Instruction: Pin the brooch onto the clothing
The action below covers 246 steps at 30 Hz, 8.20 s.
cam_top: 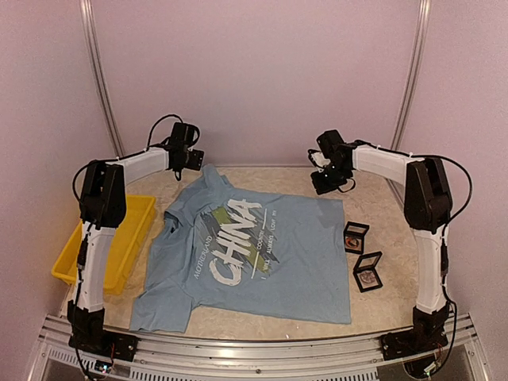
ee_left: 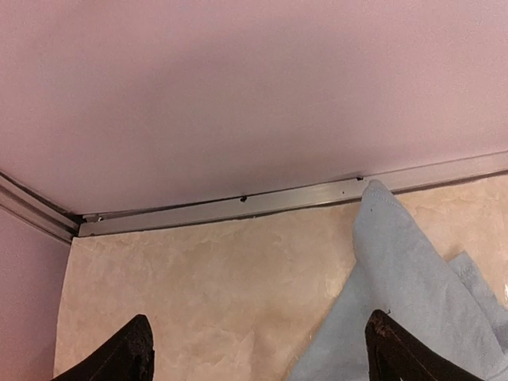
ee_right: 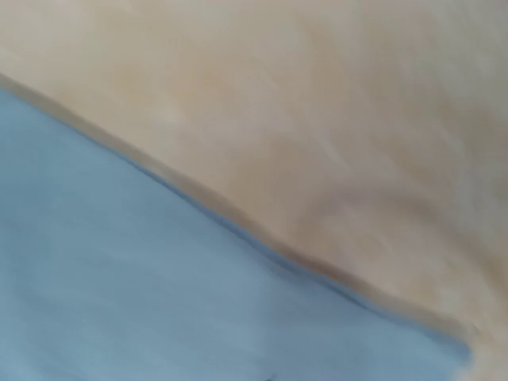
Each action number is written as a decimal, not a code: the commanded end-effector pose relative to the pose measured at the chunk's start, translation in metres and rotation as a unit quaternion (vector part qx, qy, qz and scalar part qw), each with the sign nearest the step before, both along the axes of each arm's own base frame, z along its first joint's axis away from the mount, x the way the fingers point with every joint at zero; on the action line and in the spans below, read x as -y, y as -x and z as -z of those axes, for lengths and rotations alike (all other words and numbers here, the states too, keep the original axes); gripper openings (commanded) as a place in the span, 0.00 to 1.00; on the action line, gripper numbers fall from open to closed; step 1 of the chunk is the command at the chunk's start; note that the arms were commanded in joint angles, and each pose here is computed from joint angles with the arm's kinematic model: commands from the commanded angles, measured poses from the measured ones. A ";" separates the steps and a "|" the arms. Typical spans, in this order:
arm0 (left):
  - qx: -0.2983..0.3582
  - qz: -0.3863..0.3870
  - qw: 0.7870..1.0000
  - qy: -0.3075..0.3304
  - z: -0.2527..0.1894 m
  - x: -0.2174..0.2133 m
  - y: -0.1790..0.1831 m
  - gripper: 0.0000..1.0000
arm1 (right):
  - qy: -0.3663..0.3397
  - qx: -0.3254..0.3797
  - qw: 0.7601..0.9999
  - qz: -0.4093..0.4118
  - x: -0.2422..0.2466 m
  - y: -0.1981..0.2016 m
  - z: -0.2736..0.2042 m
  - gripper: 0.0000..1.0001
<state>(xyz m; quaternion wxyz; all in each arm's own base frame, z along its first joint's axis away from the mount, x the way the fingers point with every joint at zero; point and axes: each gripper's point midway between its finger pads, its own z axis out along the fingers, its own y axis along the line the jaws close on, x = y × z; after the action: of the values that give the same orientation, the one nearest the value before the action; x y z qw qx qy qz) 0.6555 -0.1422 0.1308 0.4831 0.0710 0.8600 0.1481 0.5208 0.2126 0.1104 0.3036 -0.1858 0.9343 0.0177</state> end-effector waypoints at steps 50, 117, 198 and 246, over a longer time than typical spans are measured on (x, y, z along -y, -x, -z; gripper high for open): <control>-0.126 0.001 0.981 0.145 -0.009 -0.004 0.159 0.40 | -0.060 -0.004 0.995 -0.085 -0.030 0.008 -0.016 0.00; -0.452 0.178 0.874 0.016 0.113 0.107 0.565 0.62 | -0.061 -0.183 0.966 -0.173 -0.113 0.308 0.095 0.00; -0.030 0.057 0.974 0.216 -0.053 0.056 0.359 0.74 | 0.089 -0.046 0.993 0.054 0.053 0.187 -0.044 0.44; -0.074 0.089 0.982 0.149 -0.015 0.076 0.328 0.86 | 0.161 -0.089 0.970 0.158 0.124 0.151 0.080 0.25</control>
<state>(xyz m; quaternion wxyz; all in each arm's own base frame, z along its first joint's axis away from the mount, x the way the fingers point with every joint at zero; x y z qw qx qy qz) 0.3254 -0.2207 0.1493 0.4405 0.0787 0.8933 -0.0422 0.3608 0.0999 0.0301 0.1757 -0.0893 0.9682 -0.1540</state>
